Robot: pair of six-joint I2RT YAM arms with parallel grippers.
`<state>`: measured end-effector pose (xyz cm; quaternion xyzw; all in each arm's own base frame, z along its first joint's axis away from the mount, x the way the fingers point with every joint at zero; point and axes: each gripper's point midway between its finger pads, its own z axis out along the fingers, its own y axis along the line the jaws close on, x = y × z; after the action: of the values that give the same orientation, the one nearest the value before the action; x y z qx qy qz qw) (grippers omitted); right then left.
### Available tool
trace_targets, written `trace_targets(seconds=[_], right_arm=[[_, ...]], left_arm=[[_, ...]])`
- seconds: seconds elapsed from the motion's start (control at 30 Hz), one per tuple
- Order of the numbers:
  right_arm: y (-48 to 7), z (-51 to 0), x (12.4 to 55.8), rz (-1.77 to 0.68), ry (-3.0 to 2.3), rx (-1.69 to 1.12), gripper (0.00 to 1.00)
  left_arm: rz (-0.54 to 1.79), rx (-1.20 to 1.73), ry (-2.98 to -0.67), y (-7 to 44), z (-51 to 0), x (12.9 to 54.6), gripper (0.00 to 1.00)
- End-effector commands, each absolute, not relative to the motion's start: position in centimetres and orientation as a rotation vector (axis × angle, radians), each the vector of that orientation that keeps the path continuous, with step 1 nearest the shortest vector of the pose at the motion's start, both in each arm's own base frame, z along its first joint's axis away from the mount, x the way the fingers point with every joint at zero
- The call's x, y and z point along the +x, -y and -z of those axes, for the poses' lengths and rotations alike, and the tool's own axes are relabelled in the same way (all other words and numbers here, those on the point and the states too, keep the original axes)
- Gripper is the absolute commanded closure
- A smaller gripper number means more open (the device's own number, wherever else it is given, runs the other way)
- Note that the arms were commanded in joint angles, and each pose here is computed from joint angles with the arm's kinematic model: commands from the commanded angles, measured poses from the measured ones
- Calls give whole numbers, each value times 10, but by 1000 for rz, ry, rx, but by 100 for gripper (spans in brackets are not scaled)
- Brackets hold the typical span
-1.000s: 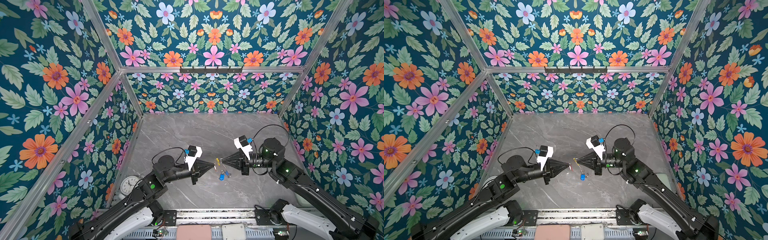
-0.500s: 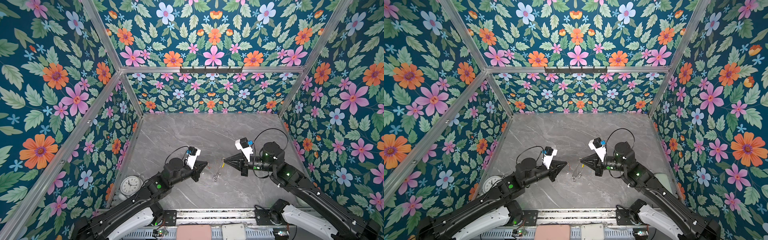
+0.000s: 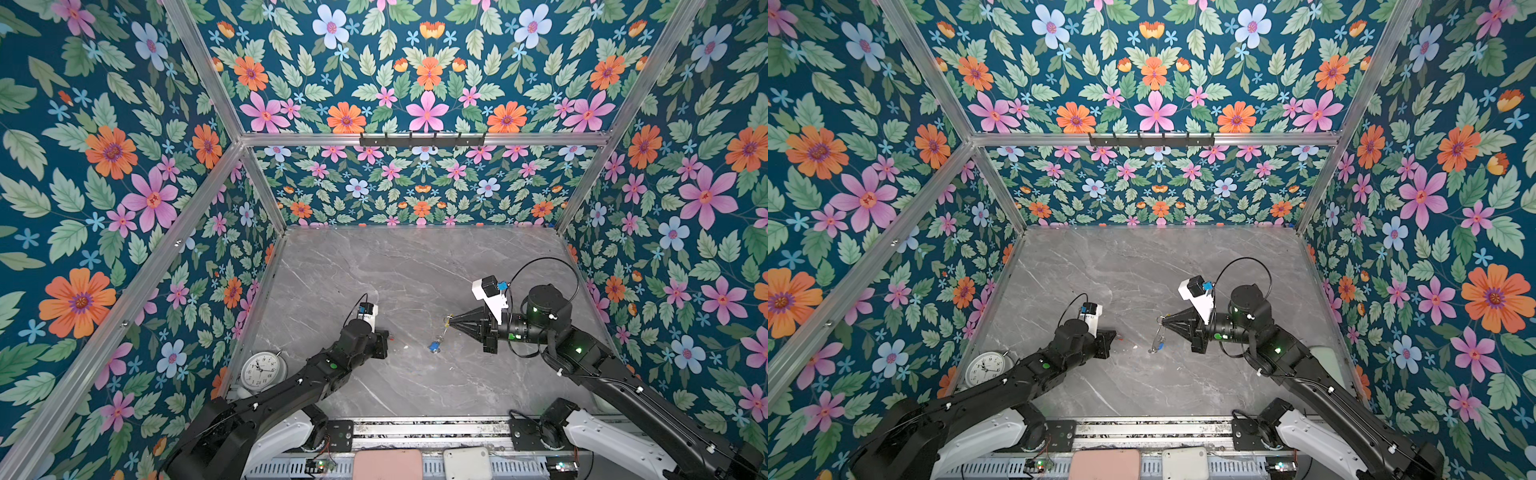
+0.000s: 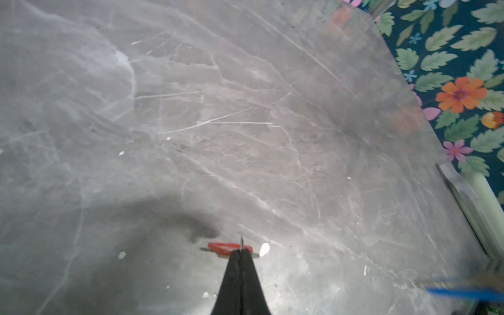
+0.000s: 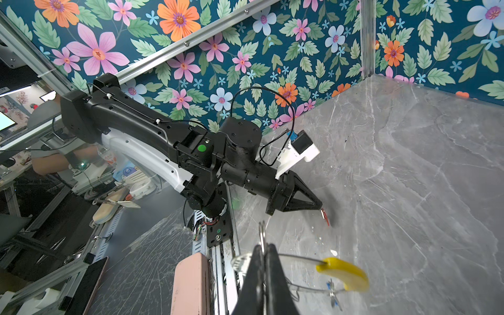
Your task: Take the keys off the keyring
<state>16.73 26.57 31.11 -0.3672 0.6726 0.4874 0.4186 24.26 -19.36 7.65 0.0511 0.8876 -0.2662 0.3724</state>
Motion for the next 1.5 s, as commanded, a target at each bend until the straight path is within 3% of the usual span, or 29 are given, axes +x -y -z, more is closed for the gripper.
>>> trace_targets(seconds=[0.0, 0.03, 0.2, 0.3, 0.47, 0.6, 0.9, 1.17, 1.27, 1.47], right_arm=[[-266, -317, 168, -1220, -1666, -923, 100], [-266, -317, 168, -1221, -1664, -924, 100], [-266, -318, 168, -1220, -1664, -919, 100], [-266, -319, 167, -1221, -1662, -919, 100], [-266, -317, 168, -1219, -1671, -914, 100], [-266, -317, 173, -1215, -1688, -885, 100], [-273, -320, 195, -1160, -1774, -758, 100], [-289, -326, 202, -1083, -1785, -725, 100], [-293, -330, 207, -1060, -1785, -689, 100], [-304, -329, 211, -984, -1824, -686, 100]], left_arm=[[743, 60, -2261, 195, -77, 249, 100], [738, 51, -2264, 194, -76, 250, 100], [696, -8, -2281, 184, -68, 254, 56], [701, -28, -2268, 180, -72, 255, 46], [784, 0, -2180, 187, -106, 255, 42], [944, 92, -2033, 205, -164, 250, 37], [1281, 344, -1683, 237, -277, 204, 31], [1248, 448, -1605, 258, -303, 182, 26], [1254, 477, -1579, 263, -310, 176, 16], [1222, 525, -1598, 270, -303, 174, 14]])
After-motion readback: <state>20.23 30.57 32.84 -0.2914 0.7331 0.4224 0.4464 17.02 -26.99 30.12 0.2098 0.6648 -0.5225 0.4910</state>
